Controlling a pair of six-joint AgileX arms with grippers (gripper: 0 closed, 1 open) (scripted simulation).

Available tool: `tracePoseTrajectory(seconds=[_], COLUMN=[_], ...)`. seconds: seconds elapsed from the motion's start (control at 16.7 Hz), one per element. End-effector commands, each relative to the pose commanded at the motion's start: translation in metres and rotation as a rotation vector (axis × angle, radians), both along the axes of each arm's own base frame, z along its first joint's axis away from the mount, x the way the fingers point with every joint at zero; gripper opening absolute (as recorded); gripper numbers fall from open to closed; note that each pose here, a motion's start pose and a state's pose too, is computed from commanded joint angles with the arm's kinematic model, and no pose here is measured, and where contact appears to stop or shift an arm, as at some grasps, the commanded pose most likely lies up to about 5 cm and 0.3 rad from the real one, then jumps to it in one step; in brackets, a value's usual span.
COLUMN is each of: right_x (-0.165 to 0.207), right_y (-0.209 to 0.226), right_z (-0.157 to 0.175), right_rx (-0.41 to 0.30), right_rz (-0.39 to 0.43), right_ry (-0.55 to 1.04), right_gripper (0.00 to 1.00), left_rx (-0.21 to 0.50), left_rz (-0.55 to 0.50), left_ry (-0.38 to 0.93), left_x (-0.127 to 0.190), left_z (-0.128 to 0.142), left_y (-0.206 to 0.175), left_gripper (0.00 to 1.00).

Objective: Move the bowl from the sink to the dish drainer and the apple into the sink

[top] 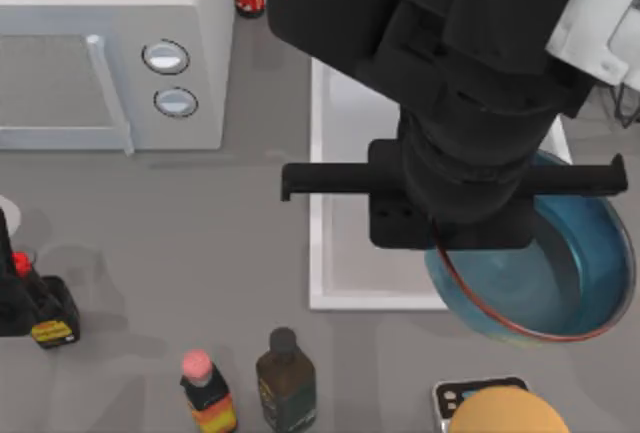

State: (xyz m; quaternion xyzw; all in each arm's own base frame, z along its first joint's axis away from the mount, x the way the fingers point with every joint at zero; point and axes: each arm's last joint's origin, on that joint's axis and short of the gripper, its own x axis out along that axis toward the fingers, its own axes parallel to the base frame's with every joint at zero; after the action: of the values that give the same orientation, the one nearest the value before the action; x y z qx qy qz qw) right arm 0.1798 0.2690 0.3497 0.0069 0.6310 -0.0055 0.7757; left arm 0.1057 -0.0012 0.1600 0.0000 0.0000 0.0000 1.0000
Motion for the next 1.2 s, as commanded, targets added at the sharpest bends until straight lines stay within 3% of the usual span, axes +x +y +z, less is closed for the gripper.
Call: tracePoseTrajectory(seconds=[0.24,0.48,0.66,0.78,0.96,1.2], right_x=[0.01,0.046,0.082,0.101,0.118,0.117], right_y=[-0.009,-0.05,-0.1,-0.143,-0.214,-0.305], right_z=[0.003,0.013,0.027,0.037,0.052,0.064], right_rx=[0.065,0.273,0.448,0.507,0.483,0.27], right_rz=[0.007,0.004,0.002,0.003,0.01,0.01], right_ry=[-0.013,-0.111,-0.321,-0.503,-0.819,-1.163], right_gripper=[0.0,0.0,0.0,0.0,0.0,0.0], left_rx=[0.0,0.0,0.0,0.0,0.0,0.0], left_rz=[0.0,0.0,0.0,0.0,0.0,0.0], left_ry=[0.0,0.0,0.0,0.0,0.0,0.0], left_x=[0.0,0.0,0.0,0.0,0.0,0.0], left_z=[0.0,0.0,0.0,0.0,0.0,0.0], left_y=[0.0,0.0,0.0,0.0,0.0,0.0], left_gripper=[1.0,1.0,1.0,1.0,1.0,1.0])
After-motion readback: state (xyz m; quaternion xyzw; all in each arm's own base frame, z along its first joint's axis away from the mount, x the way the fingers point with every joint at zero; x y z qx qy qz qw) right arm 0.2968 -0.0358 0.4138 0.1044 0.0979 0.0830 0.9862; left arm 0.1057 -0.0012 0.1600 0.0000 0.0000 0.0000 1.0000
